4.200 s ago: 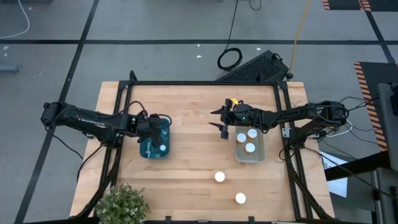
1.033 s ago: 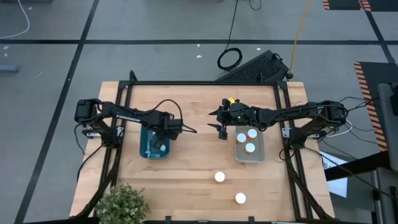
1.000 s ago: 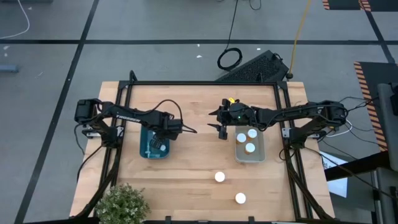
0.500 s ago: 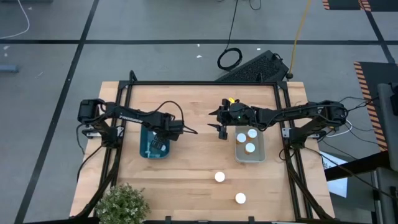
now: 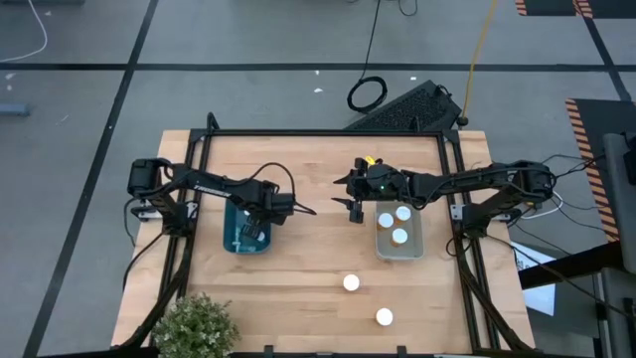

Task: Pick and place medicine bottles into bin by pill shape (circle, oval)
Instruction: Adjust the blue pill bottle

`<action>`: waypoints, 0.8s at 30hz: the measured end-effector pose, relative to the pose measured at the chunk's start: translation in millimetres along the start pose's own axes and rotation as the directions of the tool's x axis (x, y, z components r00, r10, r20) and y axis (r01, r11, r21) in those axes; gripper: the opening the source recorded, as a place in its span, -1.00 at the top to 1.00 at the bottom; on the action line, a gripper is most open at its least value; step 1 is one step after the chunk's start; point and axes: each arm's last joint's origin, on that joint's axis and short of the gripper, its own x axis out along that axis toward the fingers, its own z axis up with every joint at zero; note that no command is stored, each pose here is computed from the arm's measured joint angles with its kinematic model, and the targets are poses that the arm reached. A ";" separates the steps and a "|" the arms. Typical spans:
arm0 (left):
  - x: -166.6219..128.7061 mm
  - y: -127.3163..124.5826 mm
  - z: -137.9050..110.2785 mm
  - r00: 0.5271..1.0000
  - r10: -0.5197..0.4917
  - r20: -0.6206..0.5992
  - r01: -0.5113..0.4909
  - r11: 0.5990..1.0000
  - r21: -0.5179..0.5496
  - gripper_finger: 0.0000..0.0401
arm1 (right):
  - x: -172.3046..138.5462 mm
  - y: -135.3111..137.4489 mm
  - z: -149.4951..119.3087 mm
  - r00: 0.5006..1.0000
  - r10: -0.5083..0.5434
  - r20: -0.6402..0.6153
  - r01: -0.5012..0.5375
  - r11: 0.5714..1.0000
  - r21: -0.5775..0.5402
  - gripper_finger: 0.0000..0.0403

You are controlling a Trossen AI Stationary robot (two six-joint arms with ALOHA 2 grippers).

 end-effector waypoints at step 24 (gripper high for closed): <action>-10.3 3.3 1.3 0.998 0.035 -0.044 -0.037 0.998 -0.046 0.44 | 0.0 0.0 0.0 1.000 0.000 0.000 0.000 1.000 0.000 -0.09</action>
